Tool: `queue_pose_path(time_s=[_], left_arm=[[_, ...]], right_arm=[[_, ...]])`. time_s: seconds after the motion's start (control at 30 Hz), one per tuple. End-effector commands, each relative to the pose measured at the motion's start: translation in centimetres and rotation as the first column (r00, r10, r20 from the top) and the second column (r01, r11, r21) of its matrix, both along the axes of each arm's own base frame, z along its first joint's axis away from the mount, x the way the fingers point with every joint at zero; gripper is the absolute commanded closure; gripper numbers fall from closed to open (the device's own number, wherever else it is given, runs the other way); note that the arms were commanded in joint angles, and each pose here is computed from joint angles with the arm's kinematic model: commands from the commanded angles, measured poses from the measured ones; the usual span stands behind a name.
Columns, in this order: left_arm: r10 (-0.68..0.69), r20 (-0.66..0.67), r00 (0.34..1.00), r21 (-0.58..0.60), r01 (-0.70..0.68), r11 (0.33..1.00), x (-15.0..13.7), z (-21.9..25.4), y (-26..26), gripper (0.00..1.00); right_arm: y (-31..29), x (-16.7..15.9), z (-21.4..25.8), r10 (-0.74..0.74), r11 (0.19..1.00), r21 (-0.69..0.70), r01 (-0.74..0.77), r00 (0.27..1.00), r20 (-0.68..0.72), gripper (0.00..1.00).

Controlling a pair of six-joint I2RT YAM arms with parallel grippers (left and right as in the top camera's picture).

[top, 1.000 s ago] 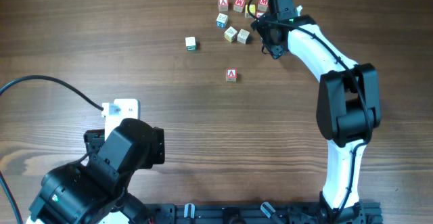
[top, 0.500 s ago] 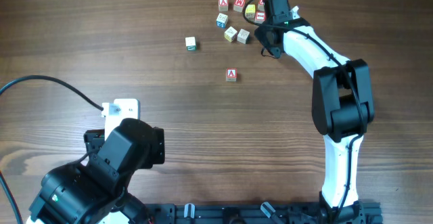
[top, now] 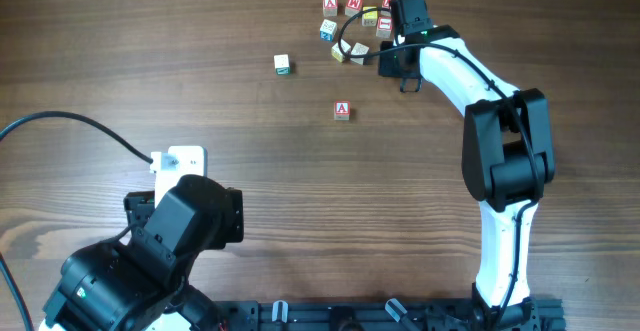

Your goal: Form a tower

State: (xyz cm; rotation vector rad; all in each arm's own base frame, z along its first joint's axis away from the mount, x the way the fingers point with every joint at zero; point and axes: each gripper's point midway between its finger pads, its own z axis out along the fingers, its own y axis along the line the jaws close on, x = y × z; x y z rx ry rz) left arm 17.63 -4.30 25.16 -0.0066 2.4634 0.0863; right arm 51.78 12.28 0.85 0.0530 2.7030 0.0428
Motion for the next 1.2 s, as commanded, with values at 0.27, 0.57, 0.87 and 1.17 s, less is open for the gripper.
queue_pose_path(time_s=[0.27,0.57,0.87,1.17], left_arm=[[-0.003,0.005,1.0,0.003,0.003,1.0,0.0,0.1,0.1,0.0],[-0.003,0.005,1.0,0.003,0.003,1.0,0.0,0.1,0.1,0.0],[-0.003,0.005,1.0,0.003,0.003,1.0,0.0,0.1,0.1,0.0],[-0.003,0.005,1.0,0.003,0.003,1.0,0.0,0.1,0.1,0.0]], right_arm=[[3.2,-1.7,8.8,0.457,0.889,-0.035,-0.456,0.884,0.093,0.66],[5.1,-8.8,8.4,0.629,0.771,0.168,-0.614,0.776,-0.05,0.35],[6.4,-9.4,7.9,0.332,0.914,0.297,-0.278,0.931,-0.15,0.25],[6.2,-11.8,2.2,0.419,0.908,0.076,-0.413,0.881,-0.218,0.25]])
